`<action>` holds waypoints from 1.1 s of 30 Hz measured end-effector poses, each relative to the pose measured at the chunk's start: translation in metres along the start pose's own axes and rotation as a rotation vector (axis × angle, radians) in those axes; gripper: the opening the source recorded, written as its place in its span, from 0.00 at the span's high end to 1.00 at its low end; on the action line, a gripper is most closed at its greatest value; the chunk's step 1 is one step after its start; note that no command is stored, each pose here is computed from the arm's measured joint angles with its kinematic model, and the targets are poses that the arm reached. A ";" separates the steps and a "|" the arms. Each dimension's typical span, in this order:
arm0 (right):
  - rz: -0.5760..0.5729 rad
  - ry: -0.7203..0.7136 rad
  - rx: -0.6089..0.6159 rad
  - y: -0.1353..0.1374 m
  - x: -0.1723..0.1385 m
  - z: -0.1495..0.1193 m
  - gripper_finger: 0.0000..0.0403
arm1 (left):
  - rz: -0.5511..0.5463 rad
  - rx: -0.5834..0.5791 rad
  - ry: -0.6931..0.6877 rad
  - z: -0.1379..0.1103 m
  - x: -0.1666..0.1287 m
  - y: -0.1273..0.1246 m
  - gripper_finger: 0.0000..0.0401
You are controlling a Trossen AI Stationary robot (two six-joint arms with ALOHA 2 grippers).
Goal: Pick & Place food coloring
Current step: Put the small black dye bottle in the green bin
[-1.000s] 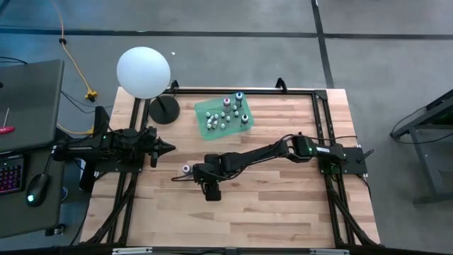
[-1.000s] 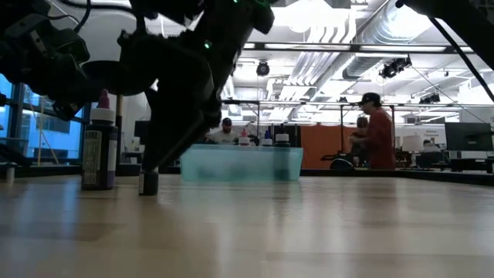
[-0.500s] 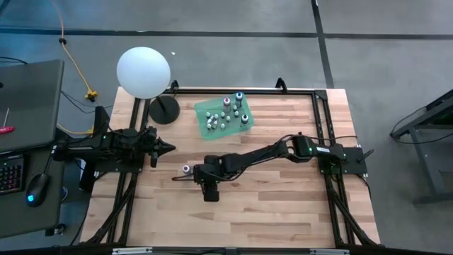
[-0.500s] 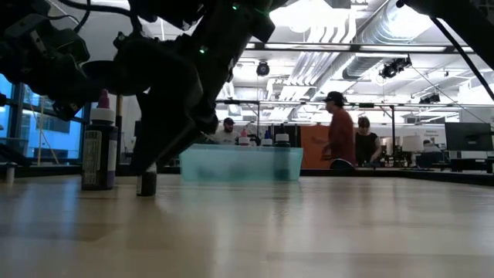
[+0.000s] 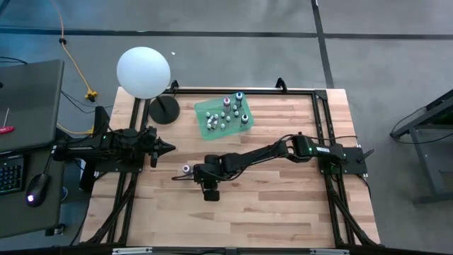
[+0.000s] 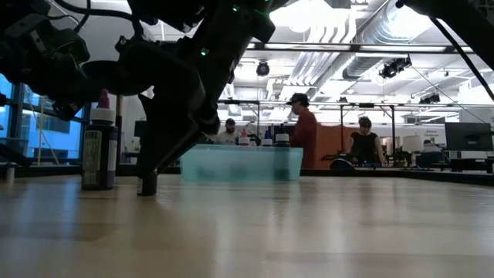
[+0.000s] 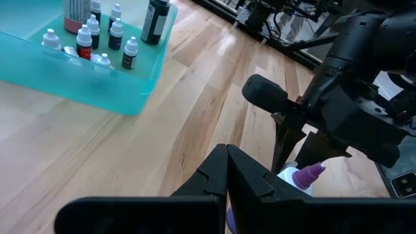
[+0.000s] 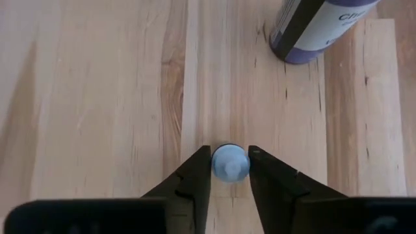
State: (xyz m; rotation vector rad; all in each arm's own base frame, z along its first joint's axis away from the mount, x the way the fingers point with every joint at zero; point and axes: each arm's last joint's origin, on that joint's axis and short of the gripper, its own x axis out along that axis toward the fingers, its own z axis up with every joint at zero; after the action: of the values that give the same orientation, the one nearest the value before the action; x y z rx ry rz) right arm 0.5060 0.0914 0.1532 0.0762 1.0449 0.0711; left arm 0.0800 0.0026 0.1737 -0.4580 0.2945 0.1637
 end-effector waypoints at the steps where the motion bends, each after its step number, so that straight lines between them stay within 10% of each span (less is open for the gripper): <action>1: 0.000 0.000 0.000 0.000 0.000 0.000 0.78 | 0.000 0.000 0.000 0.000 0.000 0.000 1.00; 14: -0.064 0.001 -0.001 0.000 -0.015 0.011 0.83 | 0.000 0.000 0.000 0.000 0.000 0.000 1.00; 33: -0.318 -0.280 0.215 -0.056 -0.146 0.070 0.84 | -0.001 0.000 0.001 0.000 0.000 0.000 1.00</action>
State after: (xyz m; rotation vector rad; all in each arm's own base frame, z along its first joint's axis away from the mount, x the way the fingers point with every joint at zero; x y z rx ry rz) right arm 0.4950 0.0193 0.3079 0.1112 0.7708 -0.3326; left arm 0.0801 0.0025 0.1737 -0.4582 0.2951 0.1621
